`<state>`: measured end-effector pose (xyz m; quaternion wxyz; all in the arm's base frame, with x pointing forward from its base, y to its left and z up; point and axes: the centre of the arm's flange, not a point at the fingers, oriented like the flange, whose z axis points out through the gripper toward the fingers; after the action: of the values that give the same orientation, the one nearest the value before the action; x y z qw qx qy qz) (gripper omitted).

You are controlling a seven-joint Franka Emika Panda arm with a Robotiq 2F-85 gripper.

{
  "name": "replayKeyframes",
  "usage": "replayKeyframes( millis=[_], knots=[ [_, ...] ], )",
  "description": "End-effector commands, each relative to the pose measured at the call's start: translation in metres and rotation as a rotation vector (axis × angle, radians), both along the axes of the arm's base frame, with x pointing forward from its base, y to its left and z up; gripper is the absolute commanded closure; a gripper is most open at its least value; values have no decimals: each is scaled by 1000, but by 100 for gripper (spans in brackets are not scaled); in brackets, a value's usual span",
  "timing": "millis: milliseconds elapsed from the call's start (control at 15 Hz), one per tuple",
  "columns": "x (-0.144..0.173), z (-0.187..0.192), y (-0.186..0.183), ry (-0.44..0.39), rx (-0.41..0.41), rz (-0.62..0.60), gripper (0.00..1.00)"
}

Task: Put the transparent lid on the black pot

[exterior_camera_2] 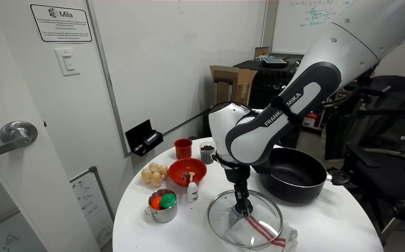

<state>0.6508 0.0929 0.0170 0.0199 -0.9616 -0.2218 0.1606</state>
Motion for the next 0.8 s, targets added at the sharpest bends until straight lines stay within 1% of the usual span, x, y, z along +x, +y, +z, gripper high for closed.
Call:
replayKeyframes(
  millis=[0, 200, 267, 333, 467, 667, 733],
  knots=[
    [17, -7, -4, 7, -3, 11, 0],
    [19, -8, -5, 6, -2, 8, 0],
    [20, -8, -6, 4, -1, 7, 9],
    [21, -8, -6, 0, 0, 7, 28],
    [22, -7, -7, -6, 2, 5, 40],
    [24, -3, -5, -12, 4, 8, 65],
    [25, 0, -5, -13, 4, 8, 70]
  ],
)
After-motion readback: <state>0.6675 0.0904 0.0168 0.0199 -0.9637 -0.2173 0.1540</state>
